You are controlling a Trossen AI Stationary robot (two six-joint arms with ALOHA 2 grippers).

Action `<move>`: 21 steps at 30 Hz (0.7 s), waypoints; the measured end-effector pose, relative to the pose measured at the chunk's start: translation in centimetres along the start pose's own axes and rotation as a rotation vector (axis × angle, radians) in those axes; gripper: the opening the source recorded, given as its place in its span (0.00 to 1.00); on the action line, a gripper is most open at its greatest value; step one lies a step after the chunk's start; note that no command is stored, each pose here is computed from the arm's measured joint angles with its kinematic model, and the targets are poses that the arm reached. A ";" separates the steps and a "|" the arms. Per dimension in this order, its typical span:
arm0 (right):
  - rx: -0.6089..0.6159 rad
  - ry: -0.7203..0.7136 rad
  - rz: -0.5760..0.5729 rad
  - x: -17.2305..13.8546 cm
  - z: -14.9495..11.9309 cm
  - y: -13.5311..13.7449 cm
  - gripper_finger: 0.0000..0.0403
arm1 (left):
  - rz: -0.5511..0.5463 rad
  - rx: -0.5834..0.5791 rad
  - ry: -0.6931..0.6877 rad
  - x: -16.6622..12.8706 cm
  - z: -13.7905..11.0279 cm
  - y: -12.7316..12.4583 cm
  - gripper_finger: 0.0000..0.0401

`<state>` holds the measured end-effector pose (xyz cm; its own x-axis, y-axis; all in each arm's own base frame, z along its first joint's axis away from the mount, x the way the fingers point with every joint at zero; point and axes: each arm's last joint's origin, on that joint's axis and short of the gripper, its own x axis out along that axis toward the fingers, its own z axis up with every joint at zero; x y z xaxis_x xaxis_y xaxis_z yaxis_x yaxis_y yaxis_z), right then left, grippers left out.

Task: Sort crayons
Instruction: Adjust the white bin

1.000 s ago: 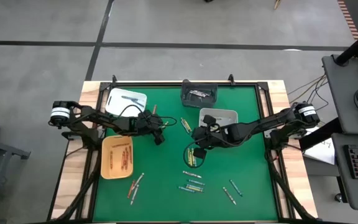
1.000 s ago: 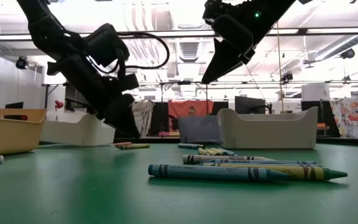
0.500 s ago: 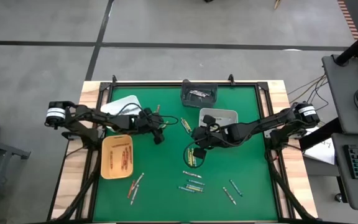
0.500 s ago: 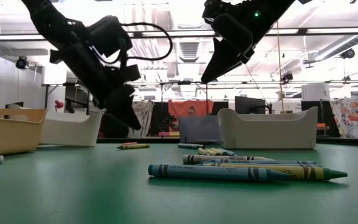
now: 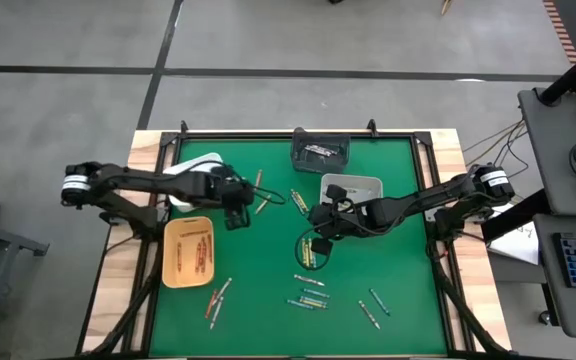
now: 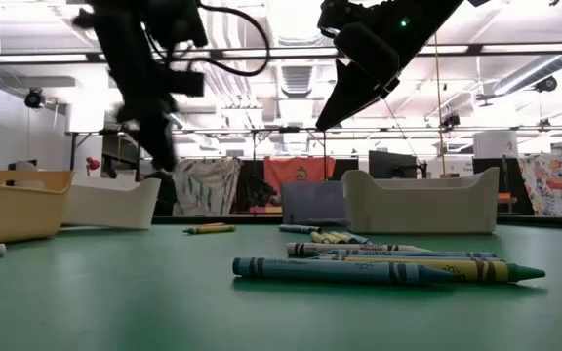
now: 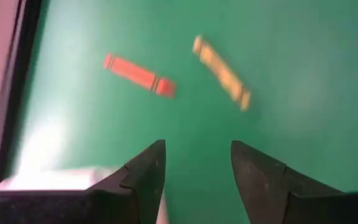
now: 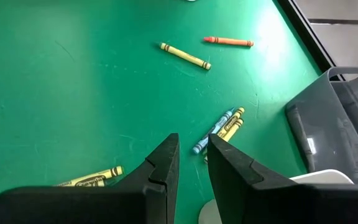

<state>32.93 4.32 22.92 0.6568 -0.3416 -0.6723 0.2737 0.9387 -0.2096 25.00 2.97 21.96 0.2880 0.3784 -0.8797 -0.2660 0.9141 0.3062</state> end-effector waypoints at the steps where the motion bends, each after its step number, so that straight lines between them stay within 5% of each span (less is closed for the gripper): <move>1: -0.001 0.000 0.000 0.0 0.0 0.0 0.18 | 0.006 0.022 0.041 -0.9 -0.3 0.4 0.41; 6: -0.002 -0.001 0.000 0.0 0.0 0.0 0.18 | 0.006 0.056 0.153 -3.6 -2.1 2.1 0.31; 12: -0.001 -0.003 0.000 0.0 0.0 0.0 0.18 | -0.111 0.005 0.283 -5.0 -4.6 3.1 0.04; 21: -0.002 -0.006 0.001 0.0 0.0 0.0 0.18 | -0.104 -0.153 0.553 -6.6 -7.5 3.5 0.00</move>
<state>32.98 4.33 22.95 0.6616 -0.3405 -0.6681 0.2711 0.9393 -0.2103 15.28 2.59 26.08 -0.1925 0.1179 -0.9742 -0.4034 0.8955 0.1881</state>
